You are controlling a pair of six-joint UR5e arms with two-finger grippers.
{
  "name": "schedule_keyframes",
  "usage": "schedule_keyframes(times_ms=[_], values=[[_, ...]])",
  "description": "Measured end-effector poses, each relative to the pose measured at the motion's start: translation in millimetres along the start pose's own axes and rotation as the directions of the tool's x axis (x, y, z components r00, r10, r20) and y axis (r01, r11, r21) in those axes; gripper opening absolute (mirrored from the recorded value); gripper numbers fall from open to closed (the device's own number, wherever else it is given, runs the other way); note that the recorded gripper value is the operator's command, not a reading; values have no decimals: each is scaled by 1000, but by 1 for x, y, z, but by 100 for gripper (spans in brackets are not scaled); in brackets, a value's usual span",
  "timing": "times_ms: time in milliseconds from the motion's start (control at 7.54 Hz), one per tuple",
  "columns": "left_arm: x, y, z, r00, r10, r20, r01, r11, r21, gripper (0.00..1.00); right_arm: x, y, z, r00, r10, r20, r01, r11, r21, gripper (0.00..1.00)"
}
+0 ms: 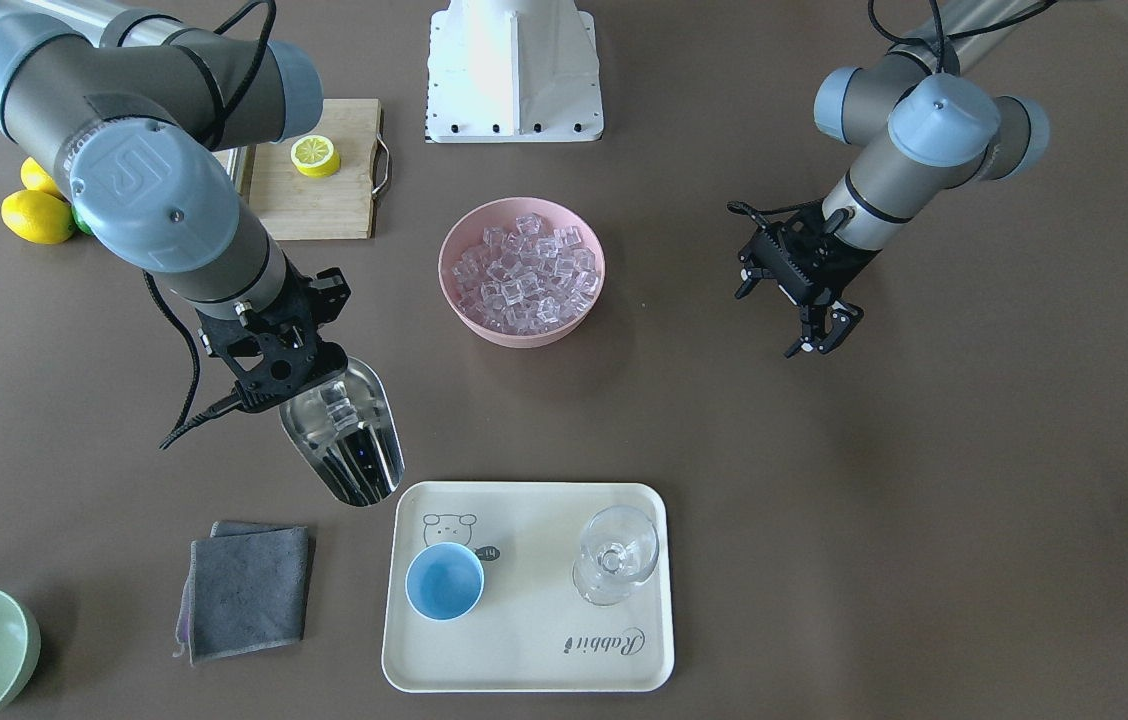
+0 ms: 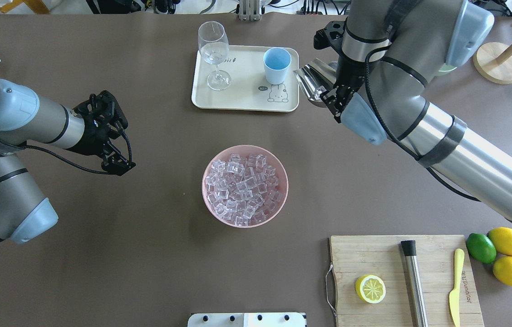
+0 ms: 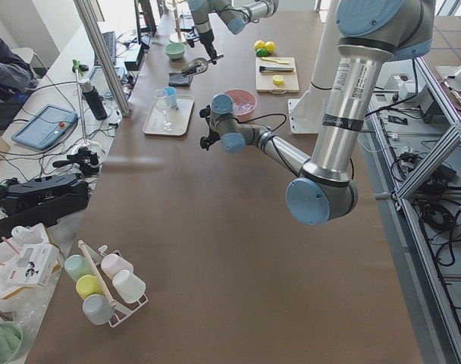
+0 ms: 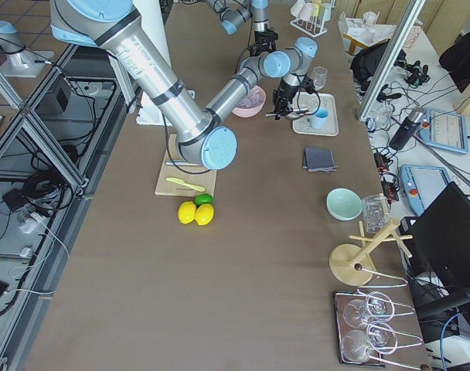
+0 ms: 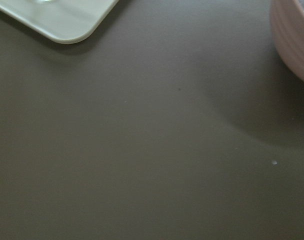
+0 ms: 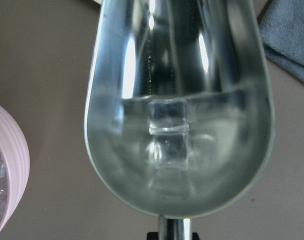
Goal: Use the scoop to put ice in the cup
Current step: 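Tilt the scoop over the blue cup to pour the ice in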
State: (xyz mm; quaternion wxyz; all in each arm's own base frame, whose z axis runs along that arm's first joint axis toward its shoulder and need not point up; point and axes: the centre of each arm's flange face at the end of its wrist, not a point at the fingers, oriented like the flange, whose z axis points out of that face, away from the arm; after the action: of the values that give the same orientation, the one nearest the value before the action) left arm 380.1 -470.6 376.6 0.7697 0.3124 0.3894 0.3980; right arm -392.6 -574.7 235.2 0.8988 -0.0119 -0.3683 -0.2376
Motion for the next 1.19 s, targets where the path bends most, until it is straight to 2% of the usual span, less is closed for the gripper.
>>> schedule_keyframes(times_ms=[265, 663, 929, 1194], values=[[-22, 6, -5, 995, -46, 92, 52, 997, -63, 98, 0, -45, -10, 998, 60, 19, -59, 997, -47, 0], [-73, 23, -25, 972, -141, 189, 169, 976, -138, 98, -14, -78, -24, 993, 111, 29, -108, 989, -99, 0], [-107, 52, -45, 953, -207, 220, 244, 957, -155, 98, -24, -83, -29, 991, 129, 21, -124, 979, -162, 0], [-141, 98, -65, 931, -301, 204, 338, 925, -175, 98, -30, -82, -33, 991, 132, 12, -126, 964, -233, 0]])
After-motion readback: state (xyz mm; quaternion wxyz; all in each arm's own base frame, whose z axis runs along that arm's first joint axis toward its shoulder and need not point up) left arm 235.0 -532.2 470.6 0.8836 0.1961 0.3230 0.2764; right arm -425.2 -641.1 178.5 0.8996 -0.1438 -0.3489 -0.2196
